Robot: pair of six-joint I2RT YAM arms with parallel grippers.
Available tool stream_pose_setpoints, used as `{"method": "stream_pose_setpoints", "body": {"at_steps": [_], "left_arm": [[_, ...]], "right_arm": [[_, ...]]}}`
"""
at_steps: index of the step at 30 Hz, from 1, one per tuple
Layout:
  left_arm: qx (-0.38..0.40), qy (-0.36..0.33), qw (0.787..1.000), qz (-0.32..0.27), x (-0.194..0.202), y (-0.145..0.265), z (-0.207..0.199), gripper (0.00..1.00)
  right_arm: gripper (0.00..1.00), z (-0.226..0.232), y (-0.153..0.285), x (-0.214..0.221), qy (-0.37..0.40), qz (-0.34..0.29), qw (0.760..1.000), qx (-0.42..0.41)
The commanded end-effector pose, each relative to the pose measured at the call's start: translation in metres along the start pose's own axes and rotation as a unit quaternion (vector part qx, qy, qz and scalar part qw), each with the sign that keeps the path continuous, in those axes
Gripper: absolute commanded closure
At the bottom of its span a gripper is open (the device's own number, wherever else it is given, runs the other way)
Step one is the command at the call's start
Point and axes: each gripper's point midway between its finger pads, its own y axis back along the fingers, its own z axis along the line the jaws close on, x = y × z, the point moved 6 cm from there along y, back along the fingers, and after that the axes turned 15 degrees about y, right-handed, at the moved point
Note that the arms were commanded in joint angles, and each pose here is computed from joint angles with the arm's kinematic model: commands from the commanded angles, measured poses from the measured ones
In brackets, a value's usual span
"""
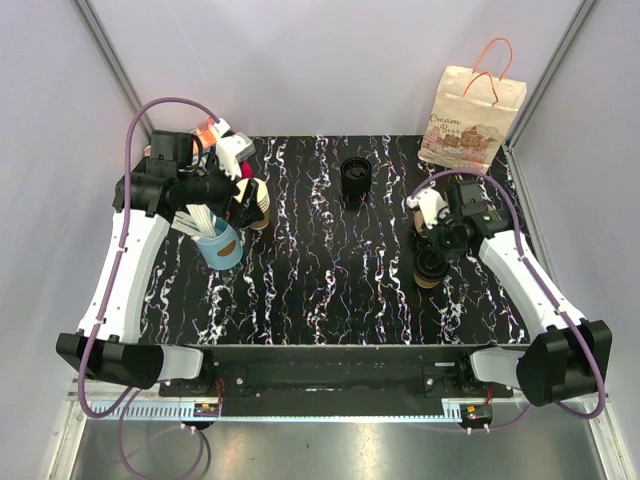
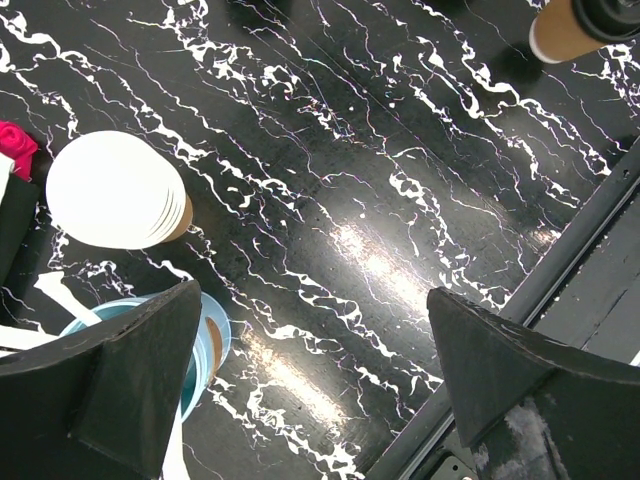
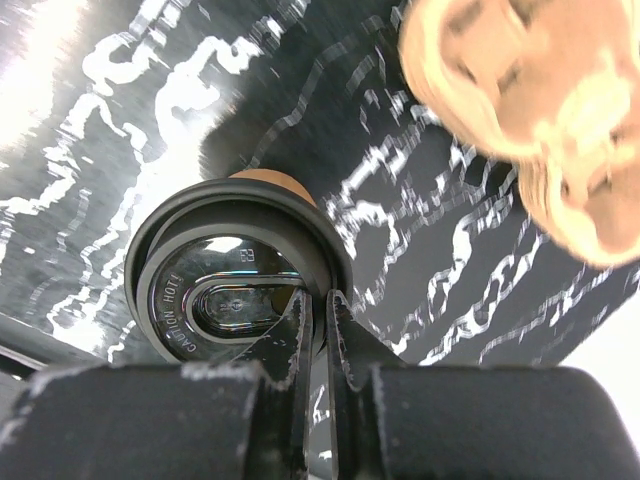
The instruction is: Pack the takeout coffee
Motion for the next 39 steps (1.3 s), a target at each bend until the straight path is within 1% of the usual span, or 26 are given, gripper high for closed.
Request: {"method": "stream_pose_setpoints", "body": {"at_steps": [1, 11, 18, 24, 27, 28, 30, 32, 34, 35, 37, 39], "left_arm": [[0.020, -0.004, 1.000, -0.023, -0.013, 0.002, -0.004, 0.01], [0.030, -0.005, 0.999, -0.020, -0.013, 0.002, -0.006, 0.01], [0.032, -0.006, 0.999, -0.020, -0.012, 0.001, -0.007, 0.01], [0.033, -0.006, 0.999, -0.020, -0.012, 0.002, -0.007, 0.01], [0.034, -0.007, 0.999, -0.020, -0.012, 0.002, -0.007, 0.01], [0.034, -0.006, 0.999, -0.020, -0.012, 0.002, -0.008, 0.01], [0.033, -0.006, 0.999, -0.020, -0.011, 0.002, -0.007, 0.01], [0.033, -0.007, 0.999, -0.021, -0.011, 0.003, -0.008, 0.01], [0.033, -0.007, 0.999, -0.020, -0.010, 0.003, -0.008, 0.01], [0.034, -0.007, 0.999, -0.020, -0.010, 0.003, -0.008, 0.01], [0.034, -0.007, 0.999, -0.020, -0.010, 0.002, -0.008, 0.01], [0.035, -0.007, 0.999, -0.019, -0.010, 0.002, -0.008, 0.01]], "right_arm": [[1.00, -0.010, 0.006, 0.019, -0.016, -0.002, 1.000, 0.018], [1.00, -0.029, 0.000, 0.055, -0.062, 0.009, 0.998, 0.032], [1.00, -0.032, -0.006, 0.069, -0.076, 0.012, 0.997, 0.028], [0.96, -0.030, -0.008, 0.073, -0.078, 0.010, 0.997, 0.027], [0.91, -0.029, -0.006, 0.074, -0.078, 0.011, 0.996, 0.028], [0.86, -0.030, -0.005, 0.074, -0.079, 0.010, 0.996, 0.032], [0.82, -0.030, -0.002, 0.073, -0.079, 0.010, 0.996, 0.034], [0.75, -0.034, 0.005, 0.069, -0.077, 0.004, 0.996, 0.044], [0.72, -0.038, 0.015, 0.064, -0.075, -0.002, 0.996, 0.052], [0.68, -0.039, 0.019, 0.062, -0.074, -0.005, 0.996, 0.054], [0.63, -0.044, 0.029, 0.057, -0.071, -0.009, 0.996, 0.061], [0.57, -0.047, 0.037, 0.054, -0.070, -0.008, 0.995, 0.064]]}}
